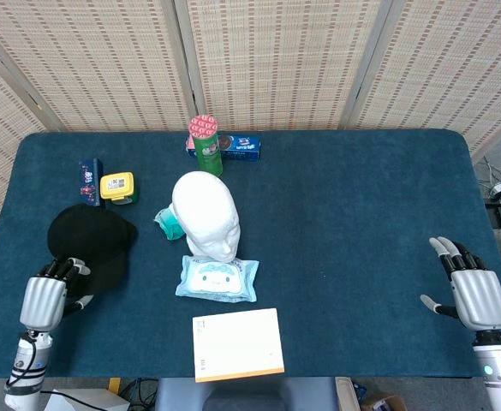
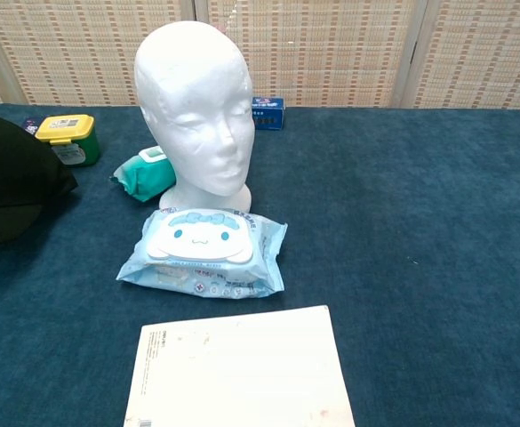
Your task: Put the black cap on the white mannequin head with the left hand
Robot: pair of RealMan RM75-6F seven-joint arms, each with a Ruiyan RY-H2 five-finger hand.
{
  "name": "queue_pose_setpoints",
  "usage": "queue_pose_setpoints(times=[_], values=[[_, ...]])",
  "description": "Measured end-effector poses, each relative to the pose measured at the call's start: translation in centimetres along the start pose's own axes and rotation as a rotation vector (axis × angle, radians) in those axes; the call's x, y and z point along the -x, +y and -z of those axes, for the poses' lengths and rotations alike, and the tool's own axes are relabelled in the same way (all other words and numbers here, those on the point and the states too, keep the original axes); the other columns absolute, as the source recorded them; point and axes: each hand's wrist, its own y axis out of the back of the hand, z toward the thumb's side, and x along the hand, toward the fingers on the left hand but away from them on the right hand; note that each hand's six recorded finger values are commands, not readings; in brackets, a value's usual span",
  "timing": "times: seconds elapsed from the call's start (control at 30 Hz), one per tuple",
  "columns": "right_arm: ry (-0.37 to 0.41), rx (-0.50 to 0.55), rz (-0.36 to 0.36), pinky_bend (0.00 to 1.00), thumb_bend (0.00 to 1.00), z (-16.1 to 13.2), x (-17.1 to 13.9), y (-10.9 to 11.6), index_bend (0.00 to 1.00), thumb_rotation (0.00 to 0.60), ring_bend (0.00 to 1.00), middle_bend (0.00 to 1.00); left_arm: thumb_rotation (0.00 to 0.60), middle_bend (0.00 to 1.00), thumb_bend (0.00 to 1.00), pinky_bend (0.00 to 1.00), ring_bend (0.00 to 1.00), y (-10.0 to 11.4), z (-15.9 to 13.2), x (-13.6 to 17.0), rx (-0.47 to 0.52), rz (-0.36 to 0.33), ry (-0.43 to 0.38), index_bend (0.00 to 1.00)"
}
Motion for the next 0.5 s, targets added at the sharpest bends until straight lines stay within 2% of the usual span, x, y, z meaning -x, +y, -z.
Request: queue_pose_setpoints(times=[0.1, 0.37, 0.5], values=[[0.000, 0.002, 0.001, 0.26, 0.00, 0.03, 0.01, 0.04, 0.08, 0.600, 0.13, 0.14, 0.600, 0.38, 0.04, 0.47, 0.25, -0.02, -0.11, -0.01, 0.021, -0.010, -0.015, 0.45], [-0.001, 0.003, 0.000, 0.26, 0.00, 0.08, 0.03, 0.05, 0.08, 0.600, 0.13, 0.14, 0.600, 0.37, 0.23, 0.47, 0.25, 0.11, -0.45, -0.09, 0.085, -0.044, -0.036, 0.46], [-0.002, 0.003, -0.002, 0.26, 0.00, 0.09, 0.08, 0.02, 0.08, 0.600, 0.13, 0.14, 0.600, 0.37, 0.27, 0.47, 0.25, 0.35, -0.65, -0.13, 0.115, -0.069, -0.045, 0.46]])
